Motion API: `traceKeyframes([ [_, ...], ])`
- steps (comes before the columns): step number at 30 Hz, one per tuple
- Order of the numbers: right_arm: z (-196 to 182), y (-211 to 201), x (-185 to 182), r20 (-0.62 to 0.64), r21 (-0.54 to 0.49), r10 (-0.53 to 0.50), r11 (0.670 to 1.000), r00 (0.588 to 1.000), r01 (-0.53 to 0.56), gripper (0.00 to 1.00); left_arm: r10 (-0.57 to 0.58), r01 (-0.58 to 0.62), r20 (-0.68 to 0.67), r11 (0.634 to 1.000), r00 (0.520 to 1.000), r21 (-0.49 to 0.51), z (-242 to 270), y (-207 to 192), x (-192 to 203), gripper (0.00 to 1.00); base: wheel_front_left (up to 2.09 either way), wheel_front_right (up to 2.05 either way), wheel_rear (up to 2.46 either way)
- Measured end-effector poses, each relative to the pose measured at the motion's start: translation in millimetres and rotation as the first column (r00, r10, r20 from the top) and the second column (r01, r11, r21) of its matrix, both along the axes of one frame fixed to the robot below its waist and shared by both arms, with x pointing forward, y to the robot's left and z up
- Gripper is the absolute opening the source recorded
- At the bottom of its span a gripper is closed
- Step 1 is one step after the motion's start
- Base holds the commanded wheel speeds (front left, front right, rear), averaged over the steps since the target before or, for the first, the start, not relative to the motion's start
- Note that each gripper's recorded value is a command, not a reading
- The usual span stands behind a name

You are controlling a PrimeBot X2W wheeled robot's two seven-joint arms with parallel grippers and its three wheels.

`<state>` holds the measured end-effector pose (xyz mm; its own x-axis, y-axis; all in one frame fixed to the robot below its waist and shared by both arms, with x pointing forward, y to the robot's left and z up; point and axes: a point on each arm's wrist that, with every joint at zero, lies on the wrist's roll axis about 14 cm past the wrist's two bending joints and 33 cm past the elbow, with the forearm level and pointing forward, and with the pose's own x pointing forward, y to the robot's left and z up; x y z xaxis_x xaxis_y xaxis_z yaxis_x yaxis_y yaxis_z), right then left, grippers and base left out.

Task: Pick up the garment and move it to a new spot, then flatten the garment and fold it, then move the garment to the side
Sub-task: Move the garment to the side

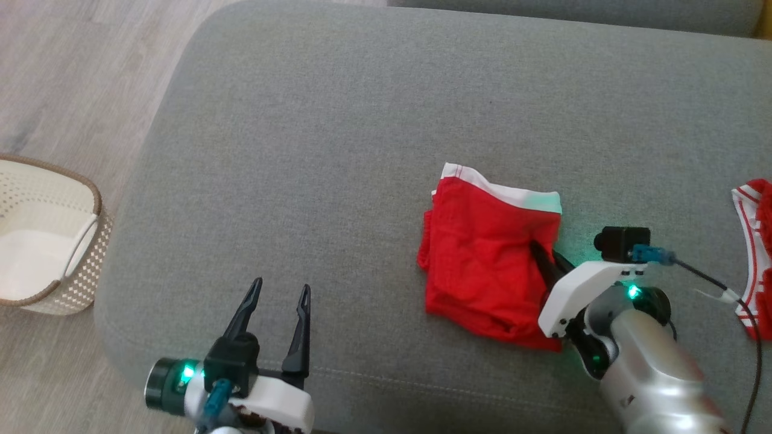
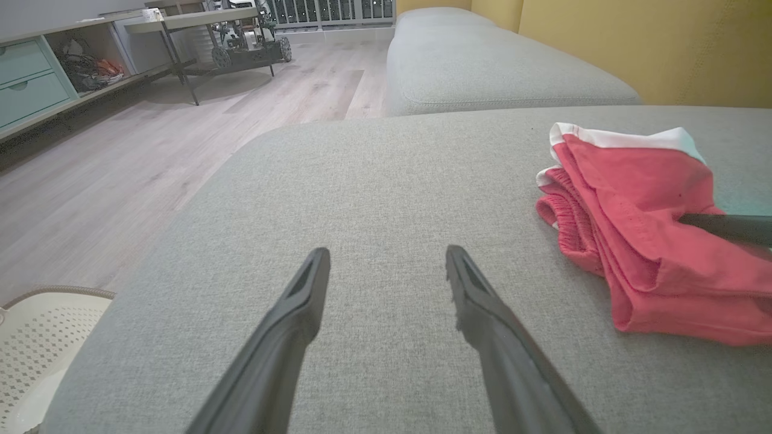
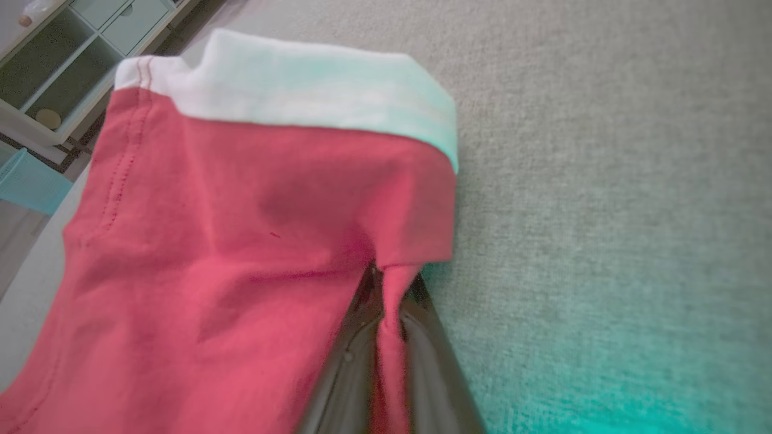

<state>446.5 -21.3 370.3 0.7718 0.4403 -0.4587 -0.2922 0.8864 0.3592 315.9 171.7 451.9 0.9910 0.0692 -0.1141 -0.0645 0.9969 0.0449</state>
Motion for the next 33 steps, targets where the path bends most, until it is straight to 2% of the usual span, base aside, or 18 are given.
traceKeyframes([
  [5, 7.0, 1.3, 0.4, 0.104, -0.088, 0.067, 0.994, 0.992, -0.058, 0.0, -0.016, 0.016, 0.018, 1.0, 1.0, 0.004, 4.9, -3.7, 3.8, 1.0, 0.0, 0.0, 0.0],
  [11, 24.4, -5.6, 3.8, 0.216, -0.24, 0.185, 0.962, 0.959, -0.131, 0.0, -0.094, 0.094, 0.057, 0.996, 0.994, 0.009, 15.3, -24.7, 13.0, 1.0, 0.0, 0.0, 0.0],
  [14, 36.3, -23.6, 12.3, 0.262, -0.317, 0.211, 0.941, 0.942, -0.123, 0.0, -0.178, 0.177, 0.076, 0.984, 0.981, 0.021, 20.5, -44.1, 22.4, 1.0, 0.0, 0.0, 0.0],
  [19, 61.6, -68.0, 32.8, 0.311, -0.408, 0.186, 0.912, 0.932, -0.046, 0.0, -0.346, 0.335, 0.143, 0.937, 0.927, 0.097, 40.7, -76.6, 52.4, 1.0, 0.0, 0.0, 0.0],
  [24, 91.8, -145.7, 53.0, 0.359, -0.473, 0.074, 0.874, 0.93, 0.113, 0.0, -0.517, 0.496, 0.16, 0.855, 0.841, 0.155, 44.7, -116.0, 74.5, 1.0, 0.0, 0.0, 0.0],
  [30, 119.5, -252.0, 63.5, 0.411, -0.481, -0.137, 0.807, 0.901, 0.342, 0.0, -0.722, 0.688, 0.175, 0.692, 0.67, 0.22, 44.4, -171.1, 96.6, 1.0, 0.0, 0.0, 0.0],
  [31, 119.5, -252.0, 63.5, 0.411, -0.481, -0.137, 0.807, 0.901, 0.342, 0.0, -0.722, 0.688, 0.175, 0.692, 0.67, 0.22, 44.4, -171.1, 96.6, 1.0, 0.0, 0.0, 0.0],
  [33, 120.8, -275.8, 65.8, 0.414, -0.49, -0.18, 0.782, 0.892, 0.386, 0.0, -0.768, 0.732, 0.178, 0.64, 0.615, 0.235, 41.1, -184.6, 105.0, 1.0, 0.0, 0.0, 0.0],
])
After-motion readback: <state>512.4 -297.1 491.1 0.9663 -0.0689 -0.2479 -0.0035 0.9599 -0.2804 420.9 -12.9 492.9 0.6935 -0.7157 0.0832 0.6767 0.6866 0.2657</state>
